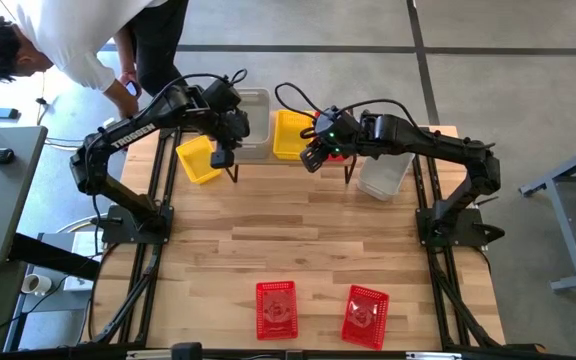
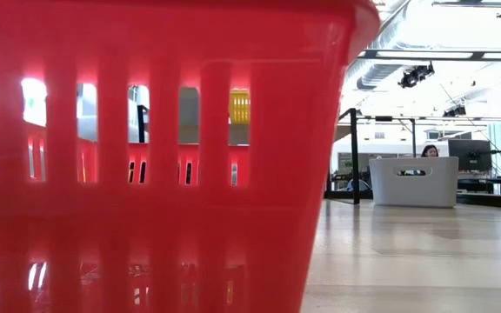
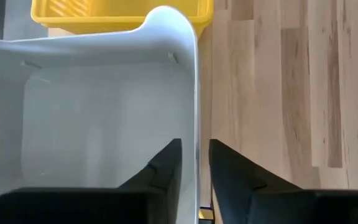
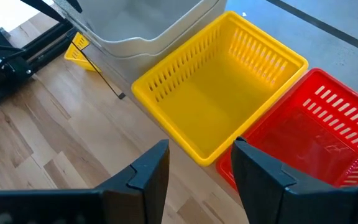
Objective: Stack baskets on shelf by color
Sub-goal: Stack the bottom red bin on top of the other red bin on the shelf
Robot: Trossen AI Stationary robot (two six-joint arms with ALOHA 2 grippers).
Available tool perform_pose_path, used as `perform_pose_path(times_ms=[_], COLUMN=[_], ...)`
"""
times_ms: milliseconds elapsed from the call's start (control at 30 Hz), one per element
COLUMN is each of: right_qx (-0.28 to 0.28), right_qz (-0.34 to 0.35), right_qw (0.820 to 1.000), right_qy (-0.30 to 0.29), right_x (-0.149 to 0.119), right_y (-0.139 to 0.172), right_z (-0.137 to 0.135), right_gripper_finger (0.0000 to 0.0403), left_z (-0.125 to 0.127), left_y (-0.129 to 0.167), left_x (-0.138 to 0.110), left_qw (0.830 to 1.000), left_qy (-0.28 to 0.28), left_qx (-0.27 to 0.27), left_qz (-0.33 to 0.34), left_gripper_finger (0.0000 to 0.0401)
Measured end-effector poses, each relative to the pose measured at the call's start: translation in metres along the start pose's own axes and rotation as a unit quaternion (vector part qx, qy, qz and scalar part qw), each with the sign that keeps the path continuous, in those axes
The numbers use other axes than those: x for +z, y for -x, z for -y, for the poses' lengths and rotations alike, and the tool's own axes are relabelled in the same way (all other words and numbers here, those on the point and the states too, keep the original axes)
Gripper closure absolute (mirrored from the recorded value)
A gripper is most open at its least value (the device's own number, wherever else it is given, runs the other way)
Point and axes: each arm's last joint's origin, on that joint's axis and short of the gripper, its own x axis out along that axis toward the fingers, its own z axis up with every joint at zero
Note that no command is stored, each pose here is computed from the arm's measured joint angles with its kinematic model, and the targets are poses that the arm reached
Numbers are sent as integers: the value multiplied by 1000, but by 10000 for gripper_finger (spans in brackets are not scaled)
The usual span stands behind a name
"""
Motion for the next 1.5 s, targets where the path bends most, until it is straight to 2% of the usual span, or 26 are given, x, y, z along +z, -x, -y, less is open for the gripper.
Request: perform_pose_path(times_ms=[133,300,567,700,867,1000,1200,1500], right_qx=[9,53,139,150,155,170,190,207], right_qz=[-4,-27,-113,-152,-206,-240,-287,-332], right_qw=[1000,998,984,977,966,956,938,910], right_qy=[0,-3,-13,-10,-11,-4,26,139], right_x=[0,-2,-22,-40,-69,-94,-132,-190], right_y=[0,1,11,22,41,61,84,99], right_z=[-1,-4,-27,-46,-72,-93,-121,-158], right_gripper_finger=[247,247,247,247,247,247,247,247], left_z=[1,3,14,26,40,50,64,76], left_y=[7,29,51,54,56,56,46,45], left_x=[-2,0,1,-1,3,4,5,13], left_qw=[1000,999,998,999,994,990,987,986], left_qy=[-1,7,51,42,30,14,-5,-8], left_qx=[12,23,9,-24,-98,-129,-150,-155], left_qz=[3,23,28,14,44,61,50,64], left_gripper_finger=[296,273,264,267,267,269,270,270])
